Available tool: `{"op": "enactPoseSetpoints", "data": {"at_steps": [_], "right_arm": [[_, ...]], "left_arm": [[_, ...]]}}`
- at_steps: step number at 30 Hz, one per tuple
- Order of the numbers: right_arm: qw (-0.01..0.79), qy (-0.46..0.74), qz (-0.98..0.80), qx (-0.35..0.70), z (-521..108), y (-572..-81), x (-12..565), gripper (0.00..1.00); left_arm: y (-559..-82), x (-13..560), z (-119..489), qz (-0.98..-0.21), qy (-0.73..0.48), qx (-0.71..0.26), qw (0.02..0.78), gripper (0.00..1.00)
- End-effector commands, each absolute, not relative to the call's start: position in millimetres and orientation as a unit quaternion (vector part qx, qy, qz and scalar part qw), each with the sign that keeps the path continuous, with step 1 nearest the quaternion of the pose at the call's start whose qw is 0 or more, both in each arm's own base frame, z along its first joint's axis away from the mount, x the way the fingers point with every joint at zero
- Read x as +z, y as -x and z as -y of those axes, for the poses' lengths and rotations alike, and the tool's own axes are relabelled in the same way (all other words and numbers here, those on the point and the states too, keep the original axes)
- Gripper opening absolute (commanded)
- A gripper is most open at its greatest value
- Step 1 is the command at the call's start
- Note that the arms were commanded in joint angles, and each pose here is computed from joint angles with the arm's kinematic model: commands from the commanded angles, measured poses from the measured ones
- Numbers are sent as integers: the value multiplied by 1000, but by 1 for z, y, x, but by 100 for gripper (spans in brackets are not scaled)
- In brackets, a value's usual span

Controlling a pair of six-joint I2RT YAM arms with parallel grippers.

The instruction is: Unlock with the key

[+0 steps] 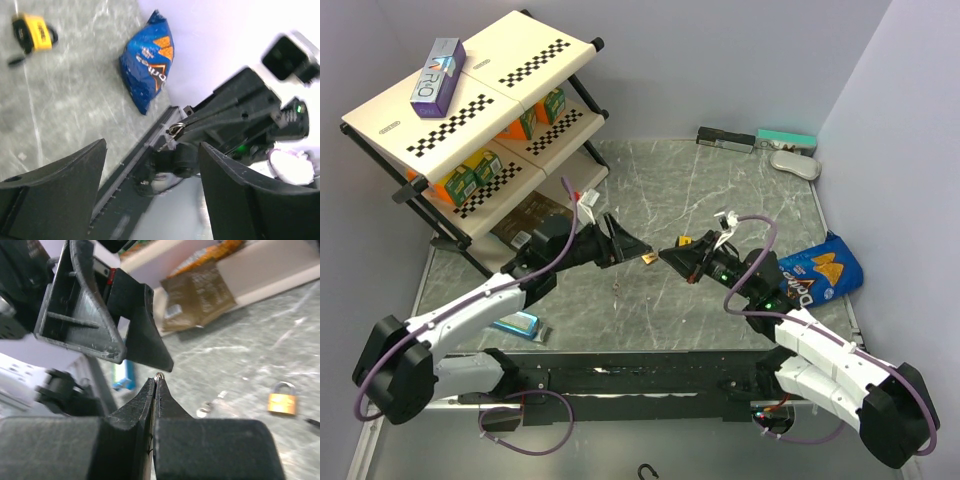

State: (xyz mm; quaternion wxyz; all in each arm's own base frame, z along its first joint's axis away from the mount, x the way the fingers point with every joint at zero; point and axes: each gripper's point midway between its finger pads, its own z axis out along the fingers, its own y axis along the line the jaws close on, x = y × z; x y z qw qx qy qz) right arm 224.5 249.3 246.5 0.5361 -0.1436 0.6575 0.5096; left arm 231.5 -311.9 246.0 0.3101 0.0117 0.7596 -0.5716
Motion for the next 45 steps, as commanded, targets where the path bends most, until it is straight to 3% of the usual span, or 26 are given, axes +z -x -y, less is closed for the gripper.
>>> {"op": "enactPoseSetpoints", "data": {"at_steps": [1,9,26,33,36,45], "right_arm": [[592,211,-641,441,-247,-231,253,0],[661,293,-617,312,-253,-229,259,0],[721,375,-546,202,-273,-210,257,0],[740,403,-521,139,-284,-203,254,0],[743,413,-515,114,-289,-203,249,0],[746,444,-491,68,-295,-198,241,0]], "left_arm": [[-238,253,321,-764,66,-593,245,79],[-239,241,333,-776,108,-598,166,79],[-225,227,326,-774,185,-603,61,72],[-218,217,325,-792,180,-581,44,54],[-216,214,324,-802,176,-570,39,42],[-216,207,310,-816,174,-550,38,30]]}}
